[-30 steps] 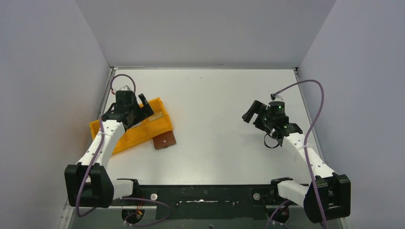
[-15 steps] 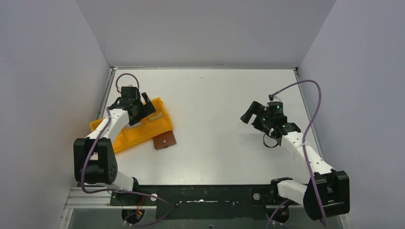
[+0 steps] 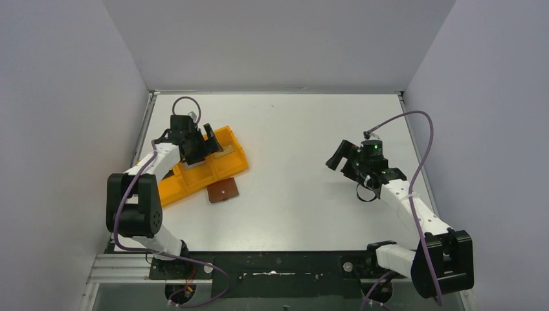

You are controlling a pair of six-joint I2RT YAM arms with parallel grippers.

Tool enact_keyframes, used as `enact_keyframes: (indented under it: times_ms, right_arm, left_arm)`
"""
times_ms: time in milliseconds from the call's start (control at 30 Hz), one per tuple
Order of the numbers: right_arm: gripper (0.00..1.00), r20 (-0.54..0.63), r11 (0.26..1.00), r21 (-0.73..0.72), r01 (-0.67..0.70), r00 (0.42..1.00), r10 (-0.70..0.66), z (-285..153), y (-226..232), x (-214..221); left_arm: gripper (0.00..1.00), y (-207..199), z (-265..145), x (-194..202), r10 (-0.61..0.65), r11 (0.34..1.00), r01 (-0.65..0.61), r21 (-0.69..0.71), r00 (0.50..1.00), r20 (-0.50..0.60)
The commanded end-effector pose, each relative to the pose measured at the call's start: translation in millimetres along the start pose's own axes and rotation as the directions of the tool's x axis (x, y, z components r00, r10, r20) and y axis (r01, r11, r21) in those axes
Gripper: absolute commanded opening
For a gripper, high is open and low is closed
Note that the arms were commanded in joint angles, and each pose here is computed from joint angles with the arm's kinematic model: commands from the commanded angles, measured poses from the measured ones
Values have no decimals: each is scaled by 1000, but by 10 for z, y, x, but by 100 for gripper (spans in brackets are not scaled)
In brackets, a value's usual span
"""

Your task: Take the credit cards out of the card holder

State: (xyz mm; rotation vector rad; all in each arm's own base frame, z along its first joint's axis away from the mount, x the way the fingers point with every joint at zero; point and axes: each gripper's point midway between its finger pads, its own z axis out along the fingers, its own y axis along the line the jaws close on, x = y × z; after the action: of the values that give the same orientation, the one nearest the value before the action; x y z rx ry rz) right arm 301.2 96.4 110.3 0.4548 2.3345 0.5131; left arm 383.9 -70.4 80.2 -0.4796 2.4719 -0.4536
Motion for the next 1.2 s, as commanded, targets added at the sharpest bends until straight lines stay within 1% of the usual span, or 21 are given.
enact_keyframes:
  times_ms: [0, 233, 467, 767, 933, 1167]
  right_arm:
    - [98, 2, 1000, -8, -3, 1000, 3, 54, 25, 3]
    - [98, -11, 1000, 18, -3, 1000, 3, 66, -29, 36]
    - [98, -4, 999, 43, -2, 1000, 2, 52, -72, 23]
    - [98, 56, 992, 122, -19, 998, 12, -28, -204, -72]
    - [98, 108, 984, 174, -39, 994, 20, -106, -287, -159]
    - [98, 178, 970, 233, -71, 984, 29, -230, -411, -247]
  left_arm:
    - [83, -474, 26, -147, 92, 984, -96, 152, 995, 33]
    - [80, -743, 219, 122, 178, 975, -172, 137, 983, -32]
    - [77, -1123, 361, 322, 227, 960, -211, 182, 972, -69]
    - [75, -1716, 490, 755, 328, 922, -292, 256, 938, -112]
    - [74, -2054, 547, 1037, 379, 896, -328, 299, 916, -131]
    - [73, -2415, 545, 1405, 432, 862, -359, 358, 889, -150]
